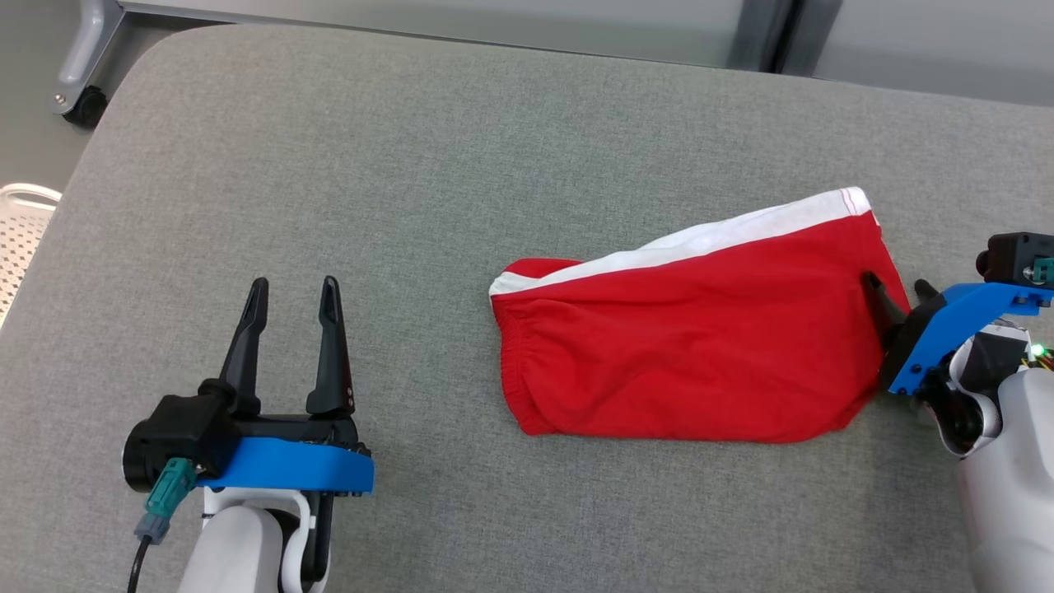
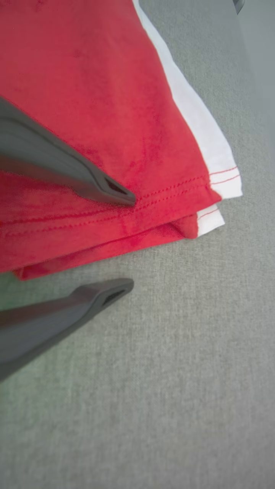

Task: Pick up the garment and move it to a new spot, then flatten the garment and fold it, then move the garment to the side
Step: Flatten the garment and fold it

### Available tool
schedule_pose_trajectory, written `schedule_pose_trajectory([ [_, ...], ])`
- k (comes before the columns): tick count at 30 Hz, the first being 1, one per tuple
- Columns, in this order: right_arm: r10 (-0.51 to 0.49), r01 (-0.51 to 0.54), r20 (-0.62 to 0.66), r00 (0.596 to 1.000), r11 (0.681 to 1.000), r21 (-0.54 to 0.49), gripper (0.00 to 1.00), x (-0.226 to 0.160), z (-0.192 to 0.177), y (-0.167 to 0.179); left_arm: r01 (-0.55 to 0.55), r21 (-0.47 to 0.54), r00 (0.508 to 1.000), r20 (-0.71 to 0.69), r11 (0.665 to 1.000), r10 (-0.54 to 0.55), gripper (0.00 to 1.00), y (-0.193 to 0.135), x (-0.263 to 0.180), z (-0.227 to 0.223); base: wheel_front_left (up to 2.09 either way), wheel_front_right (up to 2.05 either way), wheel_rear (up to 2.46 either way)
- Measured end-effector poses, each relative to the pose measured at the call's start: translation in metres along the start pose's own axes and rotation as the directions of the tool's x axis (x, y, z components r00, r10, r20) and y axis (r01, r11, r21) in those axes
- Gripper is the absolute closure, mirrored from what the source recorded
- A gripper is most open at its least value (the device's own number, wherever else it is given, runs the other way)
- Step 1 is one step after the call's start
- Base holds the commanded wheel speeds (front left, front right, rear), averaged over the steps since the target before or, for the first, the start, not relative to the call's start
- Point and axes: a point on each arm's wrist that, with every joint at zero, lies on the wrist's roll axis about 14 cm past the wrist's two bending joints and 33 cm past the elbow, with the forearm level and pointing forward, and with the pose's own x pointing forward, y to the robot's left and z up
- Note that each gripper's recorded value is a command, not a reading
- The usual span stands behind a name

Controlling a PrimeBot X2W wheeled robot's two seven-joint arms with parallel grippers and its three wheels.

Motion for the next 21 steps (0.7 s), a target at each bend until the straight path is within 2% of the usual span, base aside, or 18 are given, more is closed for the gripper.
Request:
schedule_pose_trajectory([
  [3,-0.005,0.004,-0.015,1.000,1.000,-0.019,0.00,0.005,-0.003,0.004,0.002,0.003,1.000,-0.005,1.000,-0.002,0.00,0.000,-0.001,-0.002,0.00,0.00,0.00],
  [4,0.002,-0.003,-0.024,1.000,1.000,-0.019,0.12,0.006,-0.004,0.007,0.003,0.001,1.000,-0.006,1.000,-0.003,0.00,0.000,-0.001,-0.002,0.00,0.00,0.00],
  [5,0.006,-0.007,-0.032,0.999,1.000,-0.023,0.36,0.007,-0.006,0.010,0.002,0.001,1.000,-0.006,1.000,-0.002,0.00,0.001,-0.001,-0.002,0.00,0.00,0.00],
  [7,0.016,-0.017,-0.039,0.999,0.999,-0.036,1.00,0.008,-0.007,0.015,0.003,0.002,1.000,-0.007,1.000,-0.002,0.00,0.001,-0.002,-0.003,0.00,0.00,0.00],
  [13,0.033,-0.035,-0.033,0.999,0.997,-0.067,1.00,0.001,-0.007,0.022,0.001,-0.003,1.000,-0.009,1.000,-0.001,0.00,0.001,-0.004,-0.003,0.00,0.00,0.00],
  [21,-0.041,0.049,0.101,0.994,0.996,-0.078,1.00,-0.031,0.022,-0.012,0.028,-0.008,1.000,0.004,1.000,-0.028,0.00,-0.007,-0.010,0.002,0.00,0.00,0.00],
])
